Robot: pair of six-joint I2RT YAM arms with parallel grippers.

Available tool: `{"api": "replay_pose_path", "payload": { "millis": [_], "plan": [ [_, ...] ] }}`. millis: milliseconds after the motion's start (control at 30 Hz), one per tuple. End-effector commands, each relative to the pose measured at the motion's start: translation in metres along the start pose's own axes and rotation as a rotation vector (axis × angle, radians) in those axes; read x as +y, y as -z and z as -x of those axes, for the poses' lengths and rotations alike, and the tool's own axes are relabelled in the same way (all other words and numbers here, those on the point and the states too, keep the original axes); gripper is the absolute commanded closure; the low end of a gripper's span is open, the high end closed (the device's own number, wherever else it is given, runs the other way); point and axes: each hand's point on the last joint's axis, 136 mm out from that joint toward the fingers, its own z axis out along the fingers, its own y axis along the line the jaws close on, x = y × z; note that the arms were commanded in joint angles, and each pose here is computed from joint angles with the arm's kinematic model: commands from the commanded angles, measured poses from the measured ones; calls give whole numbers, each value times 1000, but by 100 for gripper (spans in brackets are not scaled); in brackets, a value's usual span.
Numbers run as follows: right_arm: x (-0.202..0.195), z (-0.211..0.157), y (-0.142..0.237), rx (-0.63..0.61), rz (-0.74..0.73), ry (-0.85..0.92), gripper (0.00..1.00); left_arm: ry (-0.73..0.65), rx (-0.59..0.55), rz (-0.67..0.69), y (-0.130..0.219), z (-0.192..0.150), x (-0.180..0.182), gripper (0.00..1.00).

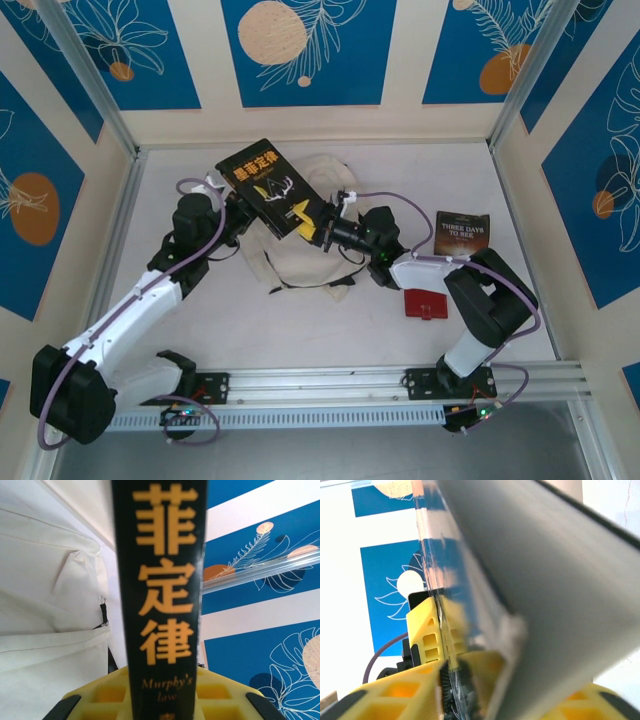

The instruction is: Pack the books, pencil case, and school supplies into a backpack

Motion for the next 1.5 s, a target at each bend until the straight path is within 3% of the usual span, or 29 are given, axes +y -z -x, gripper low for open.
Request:
{"api": "replay_pose_path", "payload": {
  "millis": [0, 100, 233, 400, 500, 700, 933, 1200, 1367, 1467],
  "plan": [
    [24, 3, -1, -16, 73, 65, 68, -44, -32, -75, 8, 8, -27, 91],
    [21, 7, 3, -37, 60, 71, 80, -51, -23, -47, 9, 6, -21, 82],
    [22, 12, 12, -53, 27, 110, 91, -122, 24, 32, 15, 1, -13, 53],
    [25, 21, 33, -91, -67, 206, 97, -263, 95, 184, 29, -3, 2, 19],
    [25, 28, 50, -118, -161, 267, 98, -357, 162, 260, 32, -8, 12, 12],
    [38, 41, 100, -231, -372, 438, 100, -491, 382, 296, 21, -35, 26, 7],
    [47, 58, 175, -422, -591, 526, 100, -545, 537, 351, -7, -72, 49, 6],
    [44, 69, 246, -584, -730, 510, 100, -793, 740, 445, -42, -147, 58, 21],
    [42, 72, 265, -623, -747, 480, 100, -862, 870, 415, -65, -196, 63, 32],
    [41, 73, 269, -635, -752, 474, 100, -885, 910, 468, -78, -208, 68, 34]
  ]
}}
